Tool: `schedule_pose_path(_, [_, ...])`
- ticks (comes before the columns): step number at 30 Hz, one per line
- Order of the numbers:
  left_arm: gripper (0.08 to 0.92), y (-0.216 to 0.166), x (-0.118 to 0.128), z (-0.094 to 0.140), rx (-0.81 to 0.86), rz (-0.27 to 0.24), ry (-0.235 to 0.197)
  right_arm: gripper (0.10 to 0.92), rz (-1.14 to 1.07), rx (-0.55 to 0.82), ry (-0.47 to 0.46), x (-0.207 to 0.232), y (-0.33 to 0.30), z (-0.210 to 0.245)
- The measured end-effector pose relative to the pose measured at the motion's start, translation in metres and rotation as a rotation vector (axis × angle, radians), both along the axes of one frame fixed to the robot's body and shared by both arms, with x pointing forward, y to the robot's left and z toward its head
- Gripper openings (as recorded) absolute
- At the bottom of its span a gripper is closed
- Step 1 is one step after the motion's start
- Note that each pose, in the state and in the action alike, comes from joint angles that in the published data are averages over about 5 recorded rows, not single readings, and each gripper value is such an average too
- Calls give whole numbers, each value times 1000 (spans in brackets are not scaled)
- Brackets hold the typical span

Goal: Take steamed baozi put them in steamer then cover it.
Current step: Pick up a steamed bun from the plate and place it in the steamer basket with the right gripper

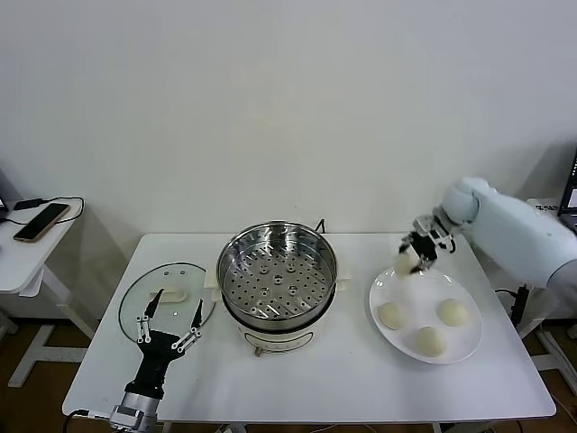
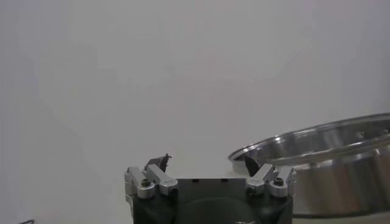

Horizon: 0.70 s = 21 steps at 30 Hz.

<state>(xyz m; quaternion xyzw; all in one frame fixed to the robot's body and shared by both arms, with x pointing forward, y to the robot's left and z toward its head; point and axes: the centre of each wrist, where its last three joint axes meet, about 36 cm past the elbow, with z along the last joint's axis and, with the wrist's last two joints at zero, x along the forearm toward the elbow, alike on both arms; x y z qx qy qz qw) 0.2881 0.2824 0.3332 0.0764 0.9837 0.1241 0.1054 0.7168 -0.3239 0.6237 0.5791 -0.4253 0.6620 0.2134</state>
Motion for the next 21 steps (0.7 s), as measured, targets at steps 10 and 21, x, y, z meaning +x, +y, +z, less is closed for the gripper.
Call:
schedule_pose_path(10, [823,-3,-1,3,-6,-2,-5,624,426,-69,-126,-15,116,75])
schedule_pose_path(21, [823,-3,-2,6,-12,0,-13,611,722,-151,-147,-25,220,63])
